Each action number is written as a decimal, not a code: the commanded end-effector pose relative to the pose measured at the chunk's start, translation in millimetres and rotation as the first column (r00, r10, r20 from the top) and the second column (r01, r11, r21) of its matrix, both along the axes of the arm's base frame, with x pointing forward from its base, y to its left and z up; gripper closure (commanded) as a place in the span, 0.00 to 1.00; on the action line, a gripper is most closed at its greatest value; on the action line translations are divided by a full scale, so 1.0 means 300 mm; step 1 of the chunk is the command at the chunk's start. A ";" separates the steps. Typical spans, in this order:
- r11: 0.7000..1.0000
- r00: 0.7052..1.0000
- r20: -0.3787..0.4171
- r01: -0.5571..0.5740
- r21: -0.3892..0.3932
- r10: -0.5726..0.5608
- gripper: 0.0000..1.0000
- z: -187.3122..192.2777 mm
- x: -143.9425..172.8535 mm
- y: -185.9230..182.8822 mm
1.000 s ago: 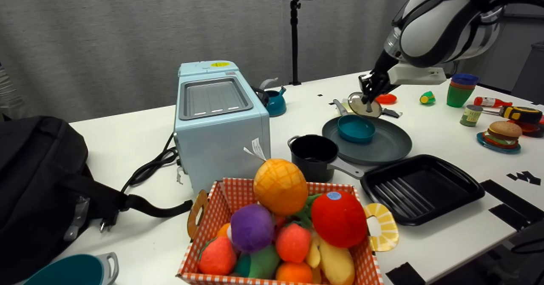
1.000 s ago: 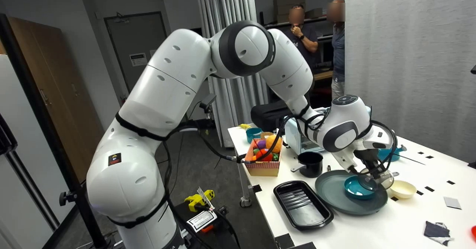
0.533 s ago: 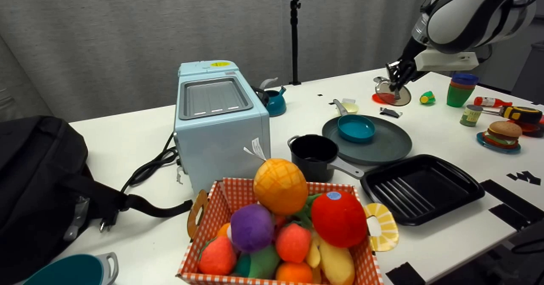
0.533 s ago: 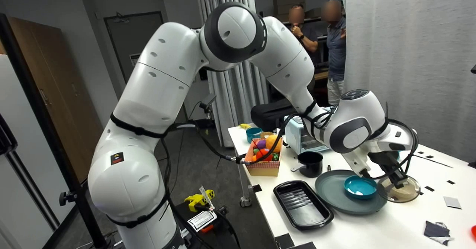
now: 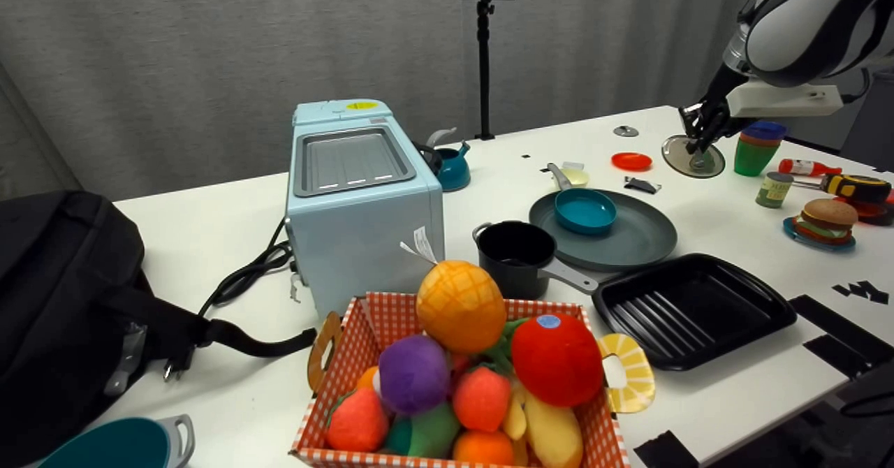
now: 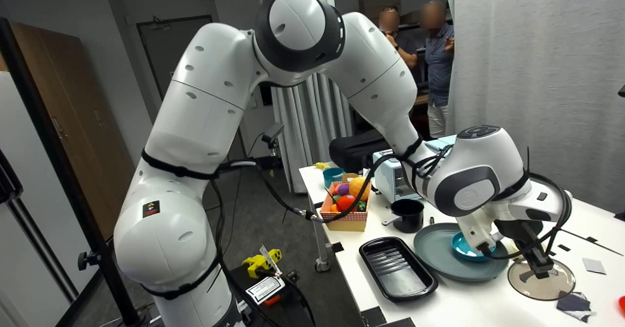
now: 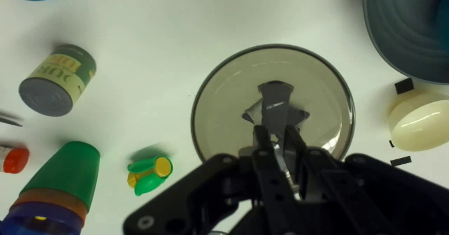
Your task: Pick up the lid from the blue pan and put it on the table.
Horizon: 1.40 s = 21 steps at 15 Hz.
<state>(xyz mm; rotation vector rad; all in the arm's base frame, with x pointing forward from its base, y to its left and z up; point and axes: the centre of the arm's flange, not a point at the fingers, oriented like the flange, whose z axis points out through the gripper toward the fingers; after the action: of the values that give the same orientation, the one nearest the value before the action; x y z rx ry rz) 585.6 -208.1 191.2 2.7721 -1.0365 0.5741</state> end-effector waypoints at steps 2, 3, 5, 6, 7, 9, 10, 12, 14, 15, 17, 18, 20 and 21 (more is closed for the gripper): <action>0.997 0.999 -0.030 0.040 0.073 -0.037 0.96 -0.010 -0.093 -0.009; 0.996 0.999 -0.038 0.041 0.085 -0.038 0.96 -0.023 -0.108 -0.006; 0.993 0.998 -0.051 0.042 0.112 -0.036 0.96 -0.051 -0.137 0.007; 0.991 0.998 -0.055 0.040 0.124 -0.034 0.96 -0.063 -0.148 0.015; 0.990 0.998 -0.059 0.043 0.133 -0.036 0.96 -0.079 -0.158 0.022; 0.988 0.997 -0.073 0.048 0.145 -0.037 0.96 -0.103 -0.181 0.032; 0.988 0.996 -0.081 0.048 0.148 -0.036 0.96 -0.115 -0.195 0.035; 0.988 0.995 -0.097 0.047 0.150 -0.032 0.96 -0.138 -0.222 0.038; 0.988 0.994 -0.110 0.041 0.147 -0.025 0.96 -0.163 -0.247 0.039; 0.988 0.993 -0.116 0.042 0.146 -0.025 0.96 -0.175 -0.257 0.038; 0.989 0.992 -0.126 0.042 0.144 -0.024 0.96 -0.187 -0.273 0.039; 0.989 0.991 -0.129 0.041 0.143 -0.022 0.96 -0.190 -0.278 0.040; 0.989 0.991 -0.131 0.038 0.141 -0.020 0.96 -0.193 -0.283 0.042; 0.989 0.991 -0.130 0.039 0.140 -0.020 0.96 -0.194 -0.283 0.043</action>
<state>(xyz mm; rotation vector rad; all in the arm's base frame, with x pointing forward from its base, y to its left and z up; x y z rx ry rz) 509.3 -193.6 128.0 2.8535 -1.1486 0.2977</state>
